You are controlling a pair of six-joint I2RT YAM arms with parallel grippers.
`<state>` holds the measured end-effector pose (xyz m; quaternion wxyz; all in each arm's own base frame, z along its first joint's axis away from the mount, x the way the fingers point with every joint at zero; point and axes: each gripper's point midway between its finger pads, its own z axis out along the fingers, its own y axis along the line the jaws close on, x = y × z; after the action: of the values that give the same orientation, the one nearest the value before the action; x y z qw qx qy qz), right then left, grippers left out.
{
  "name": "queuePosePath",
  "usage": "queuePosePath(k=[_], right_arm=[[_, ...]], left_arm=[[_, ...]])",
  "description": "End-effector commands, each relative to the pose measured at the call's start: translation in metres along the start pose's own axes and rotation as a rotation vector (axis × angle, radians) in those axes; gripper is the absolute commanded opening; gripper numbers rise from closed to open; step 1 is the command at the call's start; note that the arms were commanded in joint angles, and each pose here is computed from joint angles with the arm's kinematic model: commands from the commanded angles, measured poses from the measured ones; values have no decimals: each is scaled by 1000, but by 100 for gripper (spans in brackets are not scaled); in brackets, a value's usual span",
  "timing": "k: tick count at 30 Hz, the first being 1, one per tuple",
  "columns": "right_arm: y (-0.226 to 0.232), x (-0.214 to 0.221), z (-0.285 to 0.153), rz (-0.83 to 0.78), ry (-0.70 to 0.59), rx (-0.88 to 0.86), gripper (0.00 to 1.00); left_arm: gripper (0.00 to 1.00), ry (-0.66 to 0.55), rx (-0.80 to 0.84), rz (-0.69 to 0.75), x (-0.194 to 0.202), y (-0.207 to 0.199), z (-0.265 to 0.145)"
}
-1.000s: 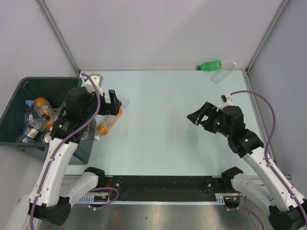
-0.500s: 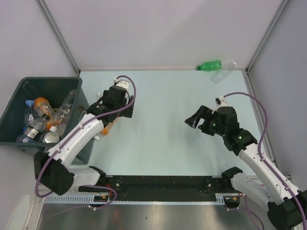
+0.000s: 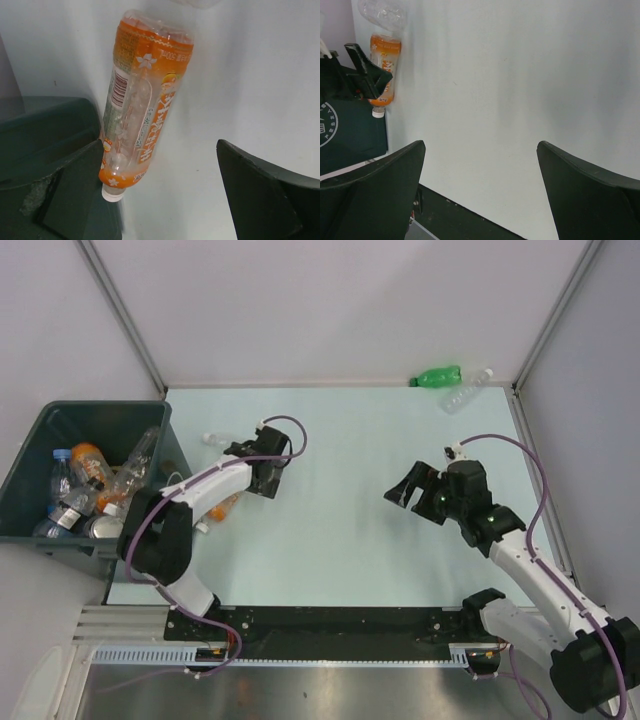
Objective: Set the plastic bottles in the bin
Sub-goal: Pick up the plastic bottle at the center of the board.
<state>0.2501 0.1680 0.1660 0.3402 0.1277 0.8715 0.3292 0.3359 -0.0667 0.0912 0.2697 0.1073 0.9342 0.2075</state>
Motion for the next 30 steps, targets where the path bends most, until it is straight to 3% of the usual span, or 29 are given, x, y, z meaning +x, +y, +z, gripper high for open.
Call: queuePosePath(k=[1,7,13,19,22,26,30], right_arm=[[7,-6,4,-9,-18,-44,100],[5,-3,9,15,-17,-61,100],[0,-3,7,9,-12,-58,100],[-1,-4,0,11,-22,-57,100],[0,-3,-2,19,-24,-62,100],[1,-2,-8,29,-28,-70,100],[3,-1,-14,29,-32,-79,99]], left_arm=[[100,-7,3,-82,-17,22,17],[100,29,27,-52,-22,25,34],[100,160,54,-39,7,20,63],[98,196,81,-60,13,12,66],[90,217,90,-56,17,9,66],[66,231,104,-78,20,8,58],[52,183,112,-114,15,11,42]])
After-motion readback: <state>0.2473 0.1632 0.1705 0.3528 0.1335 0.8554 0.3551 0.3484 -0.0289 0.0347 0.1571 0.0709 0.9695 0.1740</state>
